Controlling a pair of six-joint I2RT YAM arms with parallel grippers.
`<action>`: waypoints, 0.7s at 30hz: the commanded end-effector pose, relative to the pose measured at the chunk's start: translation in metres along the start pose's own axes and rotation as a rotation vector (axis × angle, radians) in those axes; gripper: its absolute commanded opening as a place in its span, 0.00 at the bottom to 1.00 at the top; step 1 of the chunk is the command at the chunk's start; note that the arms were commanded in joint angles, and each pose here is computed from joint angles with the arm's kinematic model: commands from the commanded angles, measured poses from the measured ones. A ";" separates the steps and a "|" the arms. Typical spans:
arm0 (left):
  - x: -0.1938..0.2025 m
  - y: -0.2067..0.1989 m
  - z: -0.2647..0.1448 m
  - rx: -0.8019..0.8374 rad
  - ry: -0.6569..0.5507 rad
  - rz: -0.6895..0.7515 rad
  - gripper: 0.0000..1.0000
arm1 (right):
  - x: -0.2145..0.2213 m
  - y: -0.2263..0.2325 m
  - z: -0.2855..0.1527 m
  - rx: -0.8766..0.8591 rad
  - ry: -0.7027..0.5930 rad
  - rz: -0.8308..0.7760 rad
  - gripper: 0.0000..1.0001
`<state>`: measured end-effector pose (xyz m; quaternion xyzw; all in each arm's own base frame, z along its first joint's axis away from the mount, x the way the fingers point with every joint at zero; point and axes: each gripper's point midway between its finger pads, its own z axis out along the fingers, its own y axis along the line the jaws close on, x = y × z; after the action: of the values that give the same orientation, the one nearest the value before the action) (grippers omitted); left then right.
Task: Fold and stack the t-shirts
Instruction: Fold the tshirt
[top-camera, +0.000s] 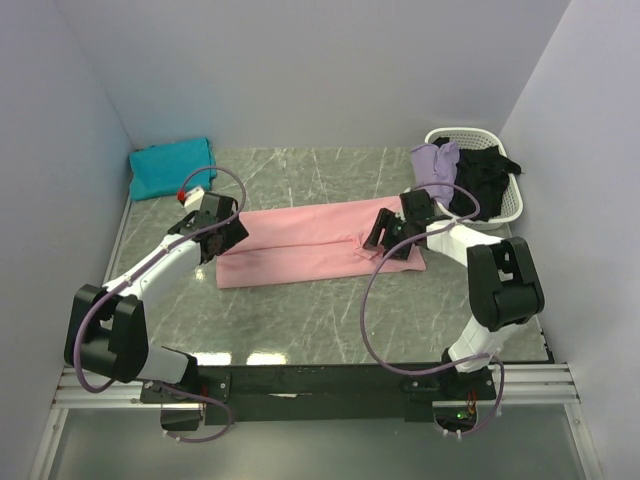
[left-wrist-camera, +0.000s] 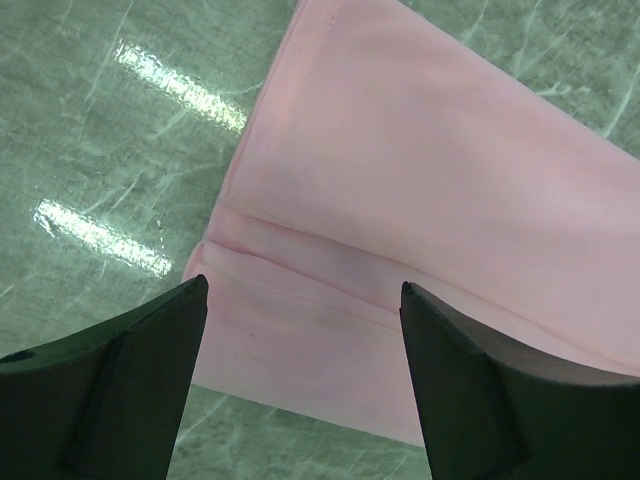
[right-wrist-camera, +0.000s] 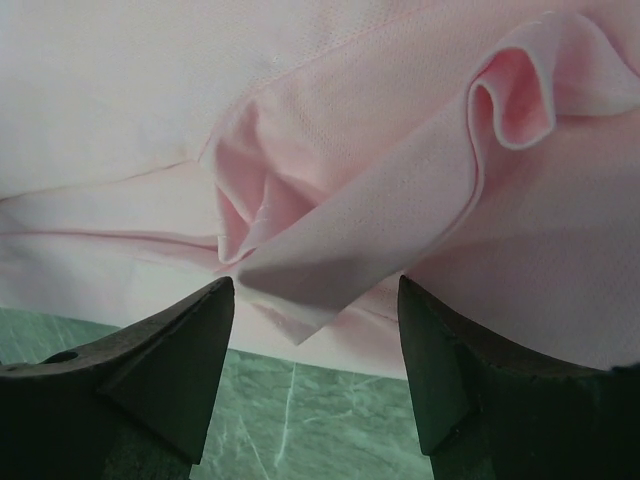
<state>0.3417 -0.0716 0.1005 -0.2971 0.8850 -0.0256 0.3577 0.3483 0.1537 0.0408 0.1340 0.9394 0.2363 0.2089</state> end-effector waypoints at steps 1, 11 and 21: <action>-0.005 -0.001 0.002 0.000 -0.013 0.018 0.83 | -0.027 0.028 0.002 -0.059 -0.055 -0.040 0.72; -0.008 -0.003 0.004 -0.011 -0.018 0.023 0.83 | -0.067 0.072 0.002 -0.119 -0.086 -0.099 0.72; -0.006 -0.004 0.004 -0.006 -0.007 0.026 0.83 | -0.090 0.087 0.001 -0.118 -0.125 -0.164 0.71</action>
<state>0.3404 -0.0705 0.0879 -0.2951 0.8918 -0.0126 0.3426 0.4431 0.2052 0.0915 0.0679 0.9181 0.2894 0.2623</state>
